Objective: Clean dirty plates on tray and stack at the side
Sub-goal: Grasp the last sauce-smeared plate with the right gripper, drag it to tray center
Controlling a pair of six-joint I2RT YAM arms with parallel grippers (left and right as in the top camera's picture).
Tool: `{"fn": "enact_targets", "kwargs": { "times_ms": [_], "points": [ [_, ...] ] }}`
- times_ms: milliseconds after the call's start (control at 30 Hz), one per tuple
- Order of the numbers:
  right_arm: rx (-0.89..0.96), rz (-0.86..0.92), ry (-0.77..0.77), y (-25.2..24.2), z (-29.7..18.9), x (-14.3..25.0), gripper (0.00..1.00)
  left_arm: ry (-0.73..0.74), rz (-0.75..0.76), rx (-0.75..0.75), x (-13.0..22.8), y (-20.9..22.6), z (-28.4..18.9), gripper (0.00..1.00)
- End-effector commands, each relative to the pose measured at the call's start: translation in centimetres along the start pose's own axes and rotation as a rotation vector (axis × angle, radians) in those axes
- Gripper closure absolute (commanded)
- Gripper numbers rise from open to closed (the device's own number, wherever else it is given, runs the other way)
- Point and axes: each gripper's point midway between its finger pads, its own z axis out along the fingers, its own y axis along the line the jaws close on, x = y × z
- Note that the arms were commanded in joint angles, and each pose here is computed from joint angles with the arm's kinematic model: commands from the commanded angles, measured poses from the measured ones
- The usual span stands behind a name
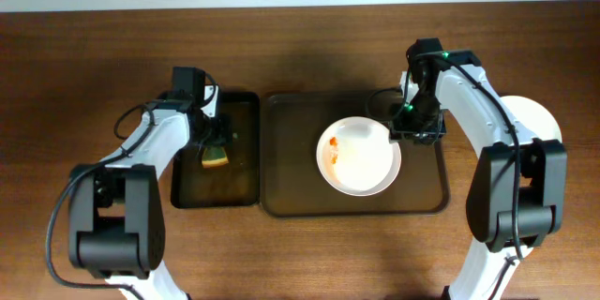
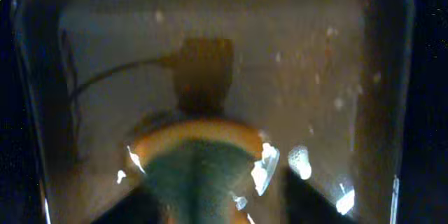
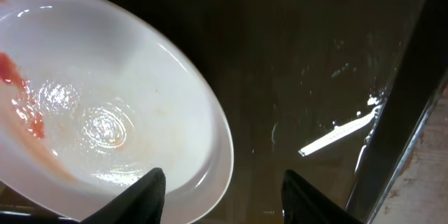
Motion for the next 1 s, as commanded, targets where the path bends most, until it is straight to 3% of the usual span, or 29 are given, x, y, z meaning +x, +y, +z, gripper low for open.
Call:
{"fn": "enact_targets", "kwargs": {
  "times_ms": [0, 67, 100, 133, 167, 200, 233, 333, 367, 400, 433, 467, 500, 533, 700, 800, 833, 867, 900, 933, 967],
  "points": [
    [-0.002, 0.003, 0.002, 0.0, 0.1, 0.2, 0.45, 0.002, 0.008, 0.012, 0.2, -0.2, 1.0, 0.95],
    [-0.002, 0.003, 0.001, 0.0, 0.1, 0.2, 0.45, 0.003, 0.008, 0.011, 0.2, -0.2, 1.0, 1.00],
    [-0.002, 0.003, 0.000, 0.0, 0.1, 0.1, 0.45, 0.003, 0.008, 0.012, 0.2, -0.2, 1.0, 0.95],
    [-0.002, 0.003, 0.000, 0.0, 0.1, 0.1, 0.45, 0.002, 0.009, 0.012, 0.2, -0.2, 1.0, 0.59],
    [-0.002, 0.003, 0.000, 0.0, 0.1, 0.1, 0.45, 0.000, 0.009, 0.012, 0.1, -0.2, 1.0, 0.33],
    [-0.002, 0.003, 0.000, 0.0, 0.1, 0.1, 0.45, -0.004, 0.009, 0.012, 0.0, -0.2, 1.0, 0.21],
    [-0.002, 0.003, 0.000, 0.0, 0.1, 0.1, 0.45, -0.008, 0.009, 0.013, -0.1, -0.2, 1.0, 0.18],
    [-0.002, 0.003, 0.007, 0.0, 0.1, 0.3, 0.45, 0.003, 0.008, 0.012, 0.2, -0.2, 1.5, 0.21],
    [0.000, 0.005, 0.022, -0.1, 0.6, 0.8, 0.45, 0.022, 0.008, 0.012, 0.6, -0.2, 2.1, 0.70],
    [0.001, 0.007, 0.032, -0.2, 0.9, 1.1, 0.45, 0.027, 0.009, 0.012, 0.7, -0.2, 2.3, 0.90],
    [0.002, 0.008, 0.040, -0.3, 1.4, 1.4, 0.45, 0.029, 0.011, 0.012, 0.8, -0.2, 2.3, 1.00],
    [0.002, 0.009, 0.045, -0.3, 1.7, 1.5, 0.45, 0.025, 0.011, 0.013, 0.5, -0.3, 2.0, 0.82],
    [0.003, 0.008, 0.047, -0.4, 1.8, 1.6, 0.45, 0.025, 0.011, 0.013, 0.3, -0.3, 1.6, 0.38],
    [0.003, 0.008, 0.047, -0.4, 1.8, 1.6, 0.45, 0.029, 0.011, 0.012, -0.1, -0.4, 0.9, 0.27],
    [0.004, 0.012, 0.072, -0.4, 1.8, 2.3, 0.45, 0.180, -0.003, 0.002, 2.1, -0.4, -1.3, 0.26],
    [0.008, -0.003, 0.086, 0.1, 2.2, 2.7, 0.45, 0.256, -0.008, -0.003, 4.0, -0.3, -1.6, 0.52],
    [0.010, -0.018, 0.093, 0.5, 2.4, 3.0, 0.45, 0.261, -0.008, -0.004, 4.1, -0.3, -1.6, 0.68],
    [0.012, -0.024, 0.093, 0.7, 2.6, 3.1, 0.45, 0.261, -0.008, -0.003, 4.1, -0.3, -1.6, 0.76],
    [0.012, -0.031, 0.093, 0.9, 2.8, 3.1, 0.45, 0.261, -0.008, -0.003, 4.1, -0.3, -1.6, 0.96],
    [0.012, -0.034, 0.093, 1.0, 2.9, 3.2, 0.45, 0.261, -0.008, -0.004, 4.1, -0.3, -1.6, 1.00],
    [0.012, -0.035, 0.090, 1.0, 3.0, 3.1, 0.44, 0.259, -0.008, -0.004, 4.1, -0.3, -1.6, 0.88]
  ]
}}
